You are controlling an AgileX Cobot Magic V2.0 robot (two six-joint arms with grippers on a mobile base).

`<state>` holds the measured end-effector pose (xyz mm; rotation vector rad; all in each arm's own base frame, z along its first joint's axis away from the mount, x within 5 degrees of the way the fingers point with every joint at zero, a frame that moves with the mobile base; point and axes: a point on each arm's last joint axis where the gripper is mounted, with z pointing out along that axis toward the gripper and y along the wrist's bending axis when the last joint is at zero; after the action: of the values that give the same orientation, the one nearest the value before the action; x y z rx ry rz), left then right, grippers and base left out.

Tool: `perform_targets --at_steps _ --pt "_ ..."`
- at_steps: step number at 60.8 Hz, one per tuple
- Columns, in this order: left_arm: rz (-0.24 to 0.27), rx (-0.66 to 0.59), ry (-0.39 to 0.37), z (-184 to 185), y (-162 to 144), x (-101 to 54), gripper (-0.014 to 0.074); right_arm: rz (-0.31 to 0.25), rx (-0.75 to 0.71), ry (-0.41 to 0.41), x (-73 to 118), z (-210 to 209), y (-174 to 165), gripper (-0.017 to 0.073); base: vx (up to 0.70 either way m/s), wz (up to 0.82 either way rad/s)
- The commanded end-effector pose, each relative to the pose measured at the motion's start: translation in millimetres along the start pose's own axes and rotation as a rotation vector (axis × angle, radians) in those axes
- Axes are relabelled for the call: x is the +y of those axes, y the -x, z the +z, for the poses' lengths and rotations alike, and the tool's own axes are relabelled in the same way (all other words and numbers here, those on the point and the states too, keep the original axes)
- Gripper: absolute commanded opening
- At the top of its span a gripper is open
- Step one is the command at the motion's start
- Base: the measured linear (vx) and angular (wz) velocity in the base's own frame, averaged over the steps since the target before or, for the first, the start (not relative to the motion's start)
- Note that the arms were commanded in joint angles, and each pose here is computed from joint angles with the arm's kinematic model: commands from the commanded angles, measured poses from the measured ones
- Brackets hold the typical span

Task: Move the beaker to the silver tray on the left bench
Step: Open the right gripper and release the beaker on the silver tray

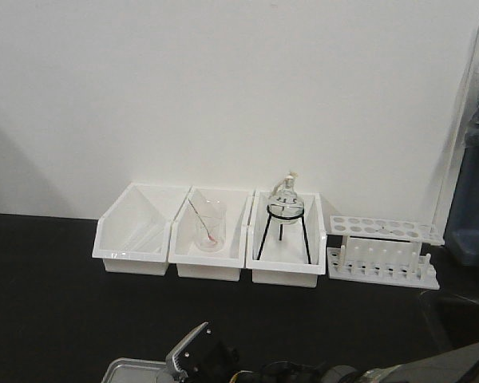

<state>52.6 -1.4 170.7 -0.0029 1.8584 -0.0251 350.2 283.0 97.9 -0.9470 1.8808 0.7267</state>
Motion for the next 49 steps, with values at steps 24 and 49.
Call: perform_targets --at_steps 24,49 --pt "-0.007 -0.065 -0.004 2 1 -0.1 0.0001 -0.063 -0.278 -0.004 14.8 -58 106 0.0538 0.00 0.00" --pt "-0.007 -0.065 -0.004 2 1 -0.1 0.0001 -0.208 -0.378 -0.101 81.1 -240 138 0.0424 0.00 0.00"
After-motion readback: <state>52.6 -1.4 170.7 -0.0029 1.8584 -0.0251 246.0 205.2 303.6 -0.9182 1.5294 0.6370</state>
